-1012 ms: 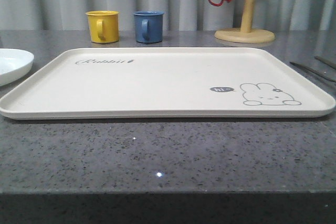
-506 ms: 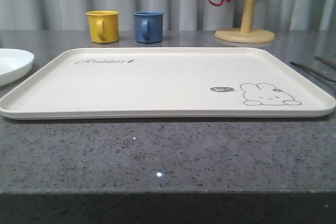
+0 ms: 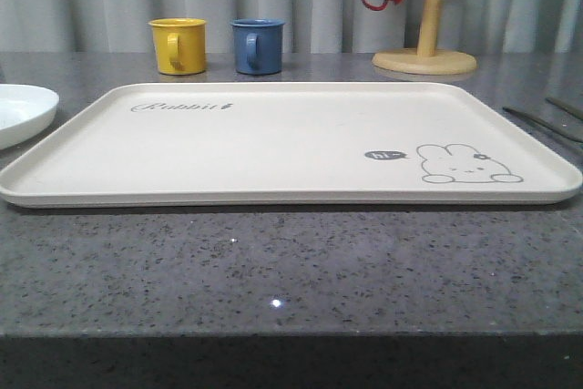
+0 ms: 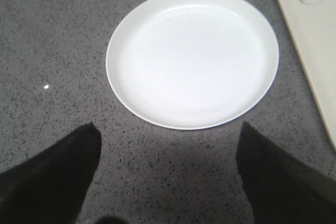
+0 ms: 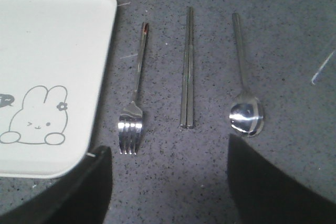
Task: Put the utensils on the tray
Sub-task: 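Grasp the rim of the white plate with the left gripper and lift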
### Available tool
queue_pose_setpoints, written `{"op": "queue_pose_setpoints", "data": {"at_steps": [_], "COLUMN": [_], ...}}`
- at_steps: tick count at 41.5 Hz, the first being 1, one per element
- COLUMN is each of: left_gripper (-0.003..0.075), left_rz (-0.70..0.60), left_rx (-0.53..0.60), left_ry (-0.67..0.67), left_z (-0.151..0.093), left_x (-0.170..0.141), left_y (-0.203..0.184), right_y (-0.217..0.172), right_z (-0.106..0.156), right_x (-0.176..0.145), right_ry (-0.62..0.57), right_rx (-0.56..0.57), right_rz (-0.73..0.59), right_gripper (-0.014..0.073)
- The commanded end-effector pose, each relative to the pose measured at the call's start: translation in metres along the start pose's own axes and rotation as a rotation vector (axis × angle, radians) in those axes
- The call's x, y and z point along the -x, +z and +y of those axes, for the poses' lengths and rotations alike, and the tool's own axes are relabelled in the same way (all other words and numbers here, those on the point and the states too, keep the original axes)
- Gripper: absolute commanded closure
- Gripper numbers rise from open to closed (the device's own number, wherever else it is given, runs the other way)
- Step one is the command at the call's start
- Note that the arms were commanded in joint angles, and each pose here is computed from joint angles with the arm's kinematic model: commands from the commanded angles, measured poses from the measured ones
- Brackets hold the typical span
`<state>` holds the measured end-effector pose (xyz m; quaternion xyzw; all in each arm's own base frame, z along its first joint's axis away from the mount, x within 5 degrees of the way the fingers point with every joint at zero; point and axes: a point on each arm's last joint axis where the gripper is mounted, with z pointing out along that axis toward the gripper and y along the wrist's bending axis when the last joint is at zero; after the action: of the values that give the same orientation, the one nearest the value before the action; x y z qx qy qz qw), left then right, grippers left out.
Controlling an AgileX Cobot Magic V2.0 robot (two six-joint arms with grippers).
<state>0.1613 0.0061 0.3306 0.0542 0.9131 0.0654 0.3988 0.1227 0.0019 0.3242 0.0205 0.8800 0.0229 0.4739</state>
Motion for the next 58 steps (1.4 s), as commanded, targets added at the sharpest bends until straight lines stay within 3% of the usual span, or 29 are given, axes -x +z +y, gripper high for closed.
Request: {"op": "queue_pose_setpoints", "data": {"at_steps": [1, 10, 25, 38, 48, 52, 58], "left_gripper": [0.0184, 0.0184, 0.0184, 0.0184, 0.0184, 0.0219, 0.0365], "left_rz": [0.009, 0.13, 0.133, 0.126, 0.154, 0.156, 0.158], "left_rx": [0.011, 0.025, -0.104, -0.204, -0.201, -0.203, -0.205], "left_ry": [0.006, -0.145, -0.39, -0.473, -0.492, -0.478, -0.478], "left_z": [0.005, 0.031, 0.088, 0.095, 0.098, 0.098, 0.097], "left_x": [0.025, 0.046, 0.044, 0.038, 0.032, 0.031, 0.031], "left_y": [0.009, 0.046, 0.097, 0.14, 0.157, 0.158, 0.158], "right_y": [-0.005, -0.005, -0.005, -0.005, -0.005, -0.005, -0.005], "right_z": [-0.001, -0.001, -0.001, -0.001, -0.001, -0.001, -0.001], "right_x": [0.014, 0.014, 0.014, 0.014, 0.014, 0.014, 0.014], "right_ry": [-0.014, -0.014, -0.014, -0.014, -0.014, -0.014, -0.014], "right_rx": [-0.009, -0.009, -0.009, -0.009, -0.009, -0.009, -0.009], "right_rz": [-0.085, -0.085, -0.085, -0.085, -0.085, -0.085, -0.085], "right_gripper": [0.0097, 0.0097, 0.0097, 0.0097, 0.0097, 0.0097, 0.0097]}}
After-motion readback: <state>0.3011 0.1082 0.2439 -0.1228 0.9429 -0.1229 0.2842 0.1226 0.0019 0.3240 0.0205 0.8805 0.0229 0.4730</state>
